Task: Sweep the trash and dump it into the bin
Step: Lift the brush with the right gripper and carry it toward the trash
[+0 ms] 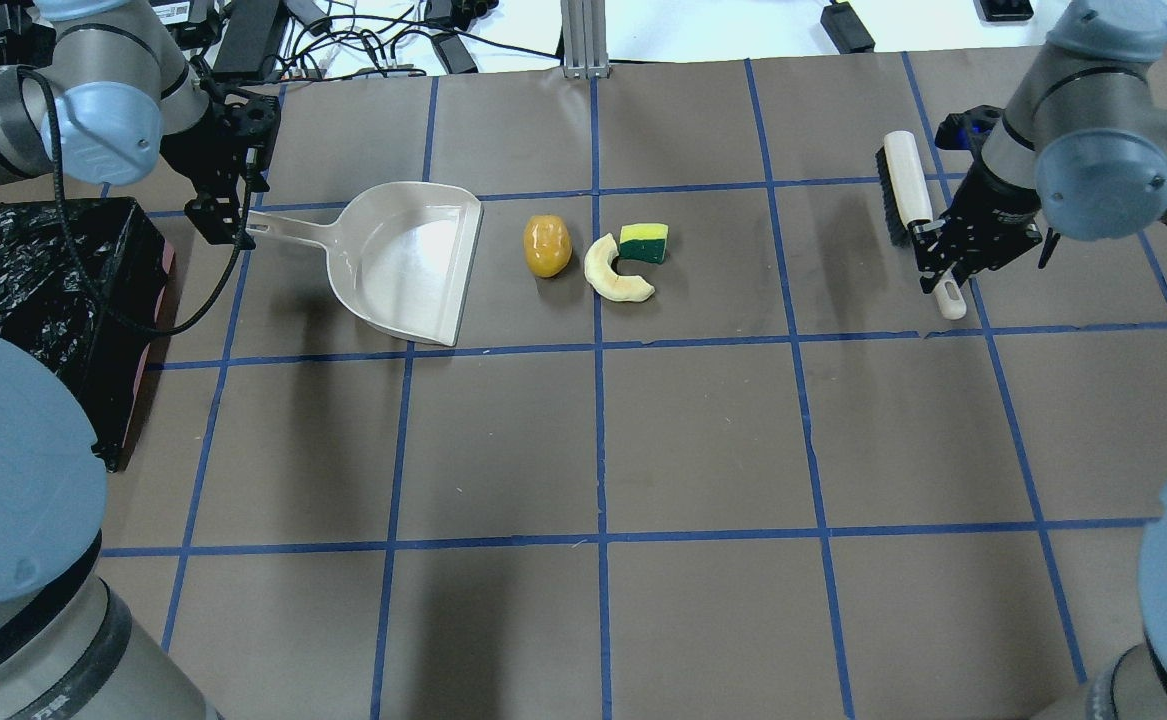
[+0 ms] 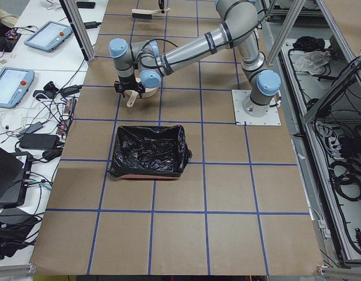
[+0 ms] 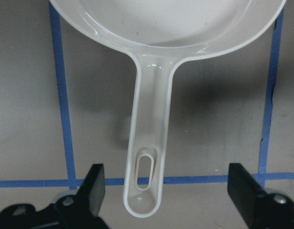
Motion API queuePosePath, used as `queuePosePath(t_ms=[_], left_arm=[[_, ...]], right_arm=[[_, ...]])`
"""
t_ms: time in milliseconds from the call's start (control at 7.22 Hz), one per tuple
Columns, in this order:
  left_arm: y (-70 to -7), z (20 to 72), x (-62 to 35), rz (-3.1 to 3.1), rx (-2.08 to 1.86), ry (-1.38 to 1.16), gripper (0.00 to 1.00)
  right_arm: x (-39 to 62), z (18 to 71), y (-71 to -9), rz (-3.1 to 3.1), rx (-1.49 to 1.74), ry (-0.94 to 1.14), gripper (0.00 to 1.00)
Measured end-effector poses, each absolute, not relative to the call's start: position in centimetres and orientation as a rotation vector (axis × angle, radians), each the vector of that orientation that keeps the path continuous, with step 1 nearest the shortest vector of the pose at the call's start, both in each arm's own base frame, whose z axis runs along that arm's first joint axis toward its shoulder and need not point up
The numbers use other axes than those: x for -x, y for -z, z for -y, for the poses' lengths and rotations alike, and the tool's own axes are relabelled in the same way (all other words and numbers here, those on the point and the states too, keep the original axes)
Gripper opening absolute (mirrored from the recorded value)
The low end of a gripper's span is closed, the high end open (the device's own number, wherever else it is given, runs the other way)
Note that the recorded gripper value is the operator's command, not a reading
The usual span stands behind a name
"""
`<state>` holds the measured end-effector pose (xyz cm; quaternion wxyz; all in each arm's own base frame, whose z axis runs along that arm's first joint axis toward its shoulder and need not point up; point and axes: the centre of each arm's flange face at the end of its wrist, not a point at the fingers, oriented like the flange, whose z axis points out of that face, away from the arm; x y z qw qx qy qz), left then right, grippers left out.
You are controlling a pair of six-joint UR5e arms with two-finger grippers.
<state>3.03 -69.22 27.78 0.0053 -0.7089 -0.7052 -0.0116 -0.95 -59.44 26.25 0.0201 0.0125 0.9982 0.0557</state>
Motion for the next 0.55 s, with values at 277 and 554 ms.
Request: queuePosePath(t_ms=[277,554], left_arm=[[-27.1,69.4,-2.8,2.205,2.220,0.037,0.92],[-26.4,69.8,-2.6,2.207,2.227,0.034,0.92]], right_arm=[[-5.3,59.5,-26.1,-3.067,-0.120,-0.169,0.00],[-11.1,59.0,-26.2,-3.038,-0.143,-0.171,0.00]])
